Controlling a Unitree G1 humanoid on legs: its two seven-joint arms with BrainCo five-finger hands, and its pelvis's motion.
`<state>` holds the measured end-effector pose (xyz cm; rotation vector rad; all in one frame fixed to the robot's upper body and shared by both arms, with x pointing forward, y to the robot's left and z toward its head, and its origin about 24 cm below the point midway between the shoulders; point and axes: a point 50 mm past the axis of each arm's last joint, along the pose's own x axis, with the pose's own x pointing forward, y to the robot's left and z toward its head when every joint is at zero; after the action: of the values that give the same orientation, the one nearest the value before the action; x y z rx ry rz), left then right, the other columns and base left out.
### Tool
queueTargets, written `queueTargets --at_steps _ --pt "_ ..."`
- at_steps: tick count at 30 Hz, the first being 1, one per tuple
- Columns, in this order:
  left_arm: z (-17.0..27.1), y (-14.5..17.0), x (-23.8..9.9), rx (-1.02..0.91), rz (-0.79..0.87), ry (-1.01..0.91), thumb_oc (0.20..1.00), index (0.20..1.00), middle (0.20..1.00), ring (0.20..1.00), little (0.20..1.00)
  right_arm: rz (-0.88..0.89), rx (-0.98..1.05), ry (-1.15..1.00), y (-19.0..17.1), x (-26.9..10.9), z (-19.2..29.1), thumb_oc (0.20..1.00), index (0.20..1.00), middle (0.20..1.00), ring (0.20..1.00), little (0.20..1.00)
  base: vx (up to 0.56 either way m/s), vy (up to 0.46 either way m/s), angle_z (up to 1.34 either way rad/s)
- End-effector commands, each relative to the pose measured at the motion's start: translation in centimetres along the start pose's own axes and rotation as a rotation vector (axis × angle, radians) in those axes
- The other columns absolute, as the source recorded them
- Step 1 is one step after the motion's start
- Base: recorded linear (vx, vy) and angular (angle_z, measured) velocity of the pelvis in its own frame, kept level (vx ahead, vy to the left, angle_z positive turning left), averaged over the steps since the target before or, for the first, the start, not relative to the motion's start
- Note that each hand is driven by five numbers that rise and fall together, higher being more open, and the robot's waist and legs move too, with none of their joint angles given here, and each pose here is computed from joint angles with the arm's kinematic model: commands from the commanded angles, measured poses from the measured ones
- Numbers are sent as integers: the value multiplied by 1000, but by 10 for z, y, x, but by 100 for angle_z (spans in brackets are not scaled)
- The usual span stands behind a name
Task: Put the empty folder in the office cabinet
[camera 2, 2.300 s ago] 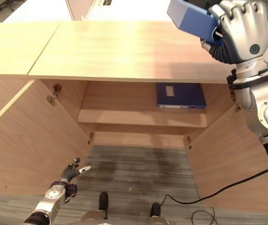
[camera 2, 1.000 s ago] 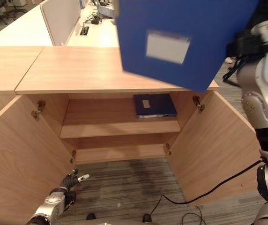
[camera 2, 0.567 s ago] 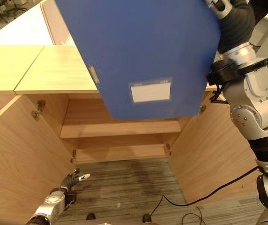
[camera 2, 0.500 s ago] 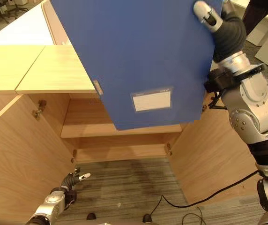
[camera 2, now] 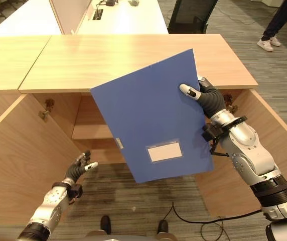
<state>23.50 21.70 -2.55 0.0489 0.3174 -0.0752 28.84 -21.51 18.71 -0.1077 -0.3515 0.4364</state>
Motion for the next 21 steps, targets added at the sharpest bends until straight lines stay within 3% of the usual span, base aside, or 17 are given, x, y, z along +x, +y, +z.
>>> queueTargets --at_steps 1,15,21 --pt "40 8 11 -22 -86 -155 1000 1000 1000 1000 1000 -33 -38 -89 -3 5 12 200 200 200 200 200 3 -21 7" --pt "69 -8 1 -67 -477 -158 1000 1000 1000 1000 1000 -43 34 -48 12 4 -17 200 200 200 200 200 0 -6 3" --pt "70 -12 2 -64 -510 -150 1000 1000 1000 1000 1000 -40 57 -60 17 7 -19 200 200 200 200 200 0 0 0"
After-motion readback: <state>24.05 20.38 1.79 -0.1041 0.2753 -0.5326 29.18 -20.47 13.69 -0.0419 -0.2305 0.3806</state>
